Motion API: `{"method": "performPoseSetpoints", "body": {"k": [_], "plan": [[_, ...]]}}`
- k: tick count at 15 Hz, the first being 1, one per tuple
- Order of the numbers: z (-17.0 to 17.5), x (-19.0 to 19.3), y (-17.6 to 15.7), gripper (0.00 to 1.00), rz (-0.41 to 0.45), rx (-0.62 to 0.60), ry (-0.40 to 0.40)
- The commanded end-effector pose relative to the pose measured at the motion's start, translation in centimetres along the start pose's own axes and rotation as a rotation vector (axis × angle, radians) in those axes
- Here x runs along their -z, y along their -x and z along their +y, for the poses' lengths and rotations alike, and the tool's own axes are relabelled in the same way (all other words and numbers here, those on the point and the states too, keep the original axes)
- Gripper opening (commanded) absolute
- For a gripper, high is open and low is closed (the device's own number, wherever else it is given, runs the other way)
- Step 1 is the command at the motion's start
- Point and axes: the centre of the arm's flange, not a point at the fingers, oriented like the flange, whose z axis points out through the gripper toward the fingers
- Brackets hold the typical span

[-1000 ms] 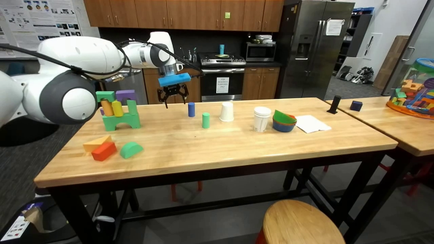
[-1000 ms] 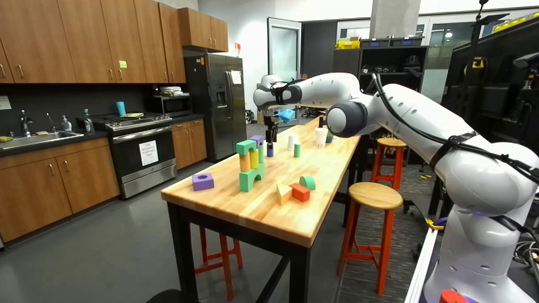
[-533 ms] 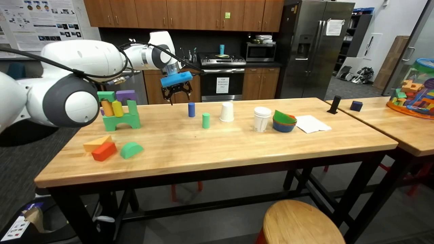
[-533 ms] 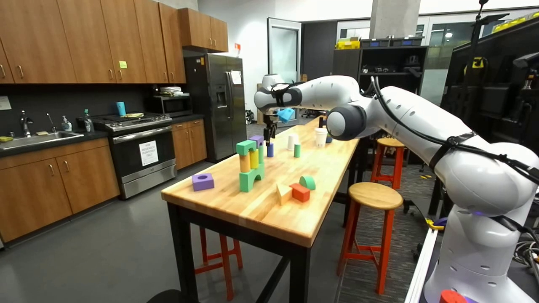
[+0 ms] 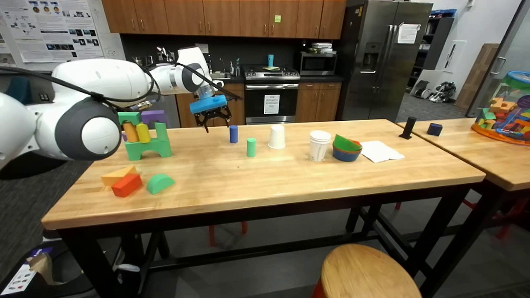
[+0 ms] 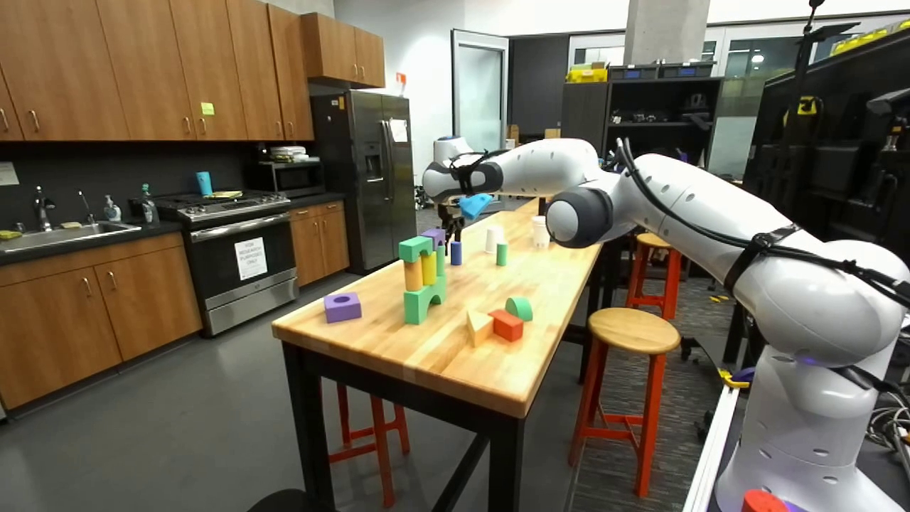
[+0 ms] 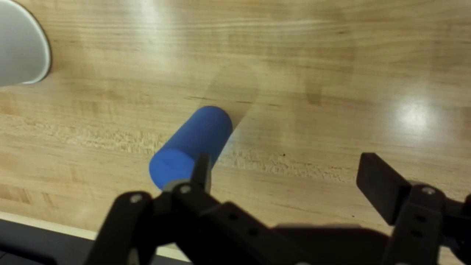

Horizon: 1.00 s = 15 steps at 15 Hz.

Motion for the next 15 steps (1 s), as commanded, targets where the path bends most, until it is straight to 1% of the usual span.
{"method": "performPoseSetpoints", "body": {"k": [1,3,8,15], "plan": [[-0.62,0.08,-0.37,1.00,-0.001,-0.005,0.004],[-1.32,0.33,-0.82,1.00,0.001,-0.008,0.010],[-0.73,0.26,-0.49,1.00,-0.002,-0.016,0.015],[-0.75,0.29,-0.50,1.00,-0.002,-0.016,0.015]]}}
